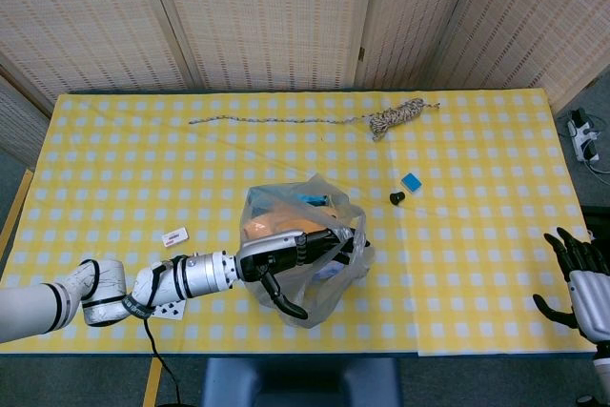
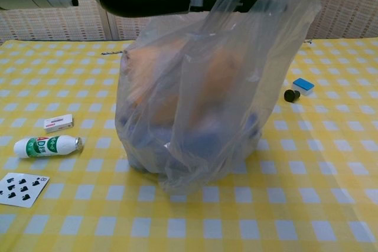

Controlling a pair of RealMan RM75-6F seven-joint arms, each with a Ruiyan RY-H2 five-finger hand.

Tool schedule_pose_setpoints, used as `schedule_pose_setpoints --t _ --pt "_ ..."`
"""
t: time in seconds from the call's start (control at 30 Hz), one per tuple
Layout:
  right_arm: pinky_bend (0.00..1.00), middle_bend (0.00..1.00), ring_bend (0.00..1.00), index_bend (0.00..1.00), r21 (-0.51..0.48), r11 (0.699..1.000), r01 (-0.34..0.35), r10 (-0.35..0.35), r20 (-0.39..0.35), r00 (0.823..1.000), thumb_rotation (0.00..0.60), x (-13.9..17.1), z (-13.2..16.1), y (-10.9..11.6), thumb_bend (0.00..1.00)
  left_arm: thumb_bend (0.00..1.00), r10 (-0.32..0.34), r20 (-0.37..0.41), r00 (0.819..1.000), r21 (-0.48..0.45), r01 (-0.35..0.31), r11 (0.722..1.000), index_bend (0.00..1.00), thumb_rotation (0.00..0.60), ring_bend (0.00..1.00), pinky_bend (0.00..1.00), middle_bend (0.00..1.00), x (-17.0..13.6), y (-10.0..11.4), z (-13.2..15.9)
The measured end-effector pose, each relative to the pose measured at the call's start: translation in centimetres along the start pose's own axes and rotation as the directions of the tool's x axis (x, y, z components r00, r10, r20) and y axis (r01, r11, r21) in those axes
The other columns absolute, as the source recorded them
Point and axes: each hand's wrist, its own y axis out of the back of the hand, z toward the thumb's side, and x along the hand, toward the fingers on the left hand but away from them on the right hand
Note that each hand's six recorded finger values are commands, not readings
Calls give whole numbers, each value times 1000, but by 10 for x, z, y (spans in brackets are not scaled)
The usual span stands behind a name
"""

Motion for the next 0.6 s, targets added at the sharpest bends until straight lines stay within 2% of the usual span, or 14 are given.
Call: schedule_pose_setpoints --t 0.6 --pt "0 0 0 0 -11 1000 8 -9 -2 1000 600 1 -2 3 319 135 -8 45 999 -51 10 999 50 600 65 143 73 10 -3 15"
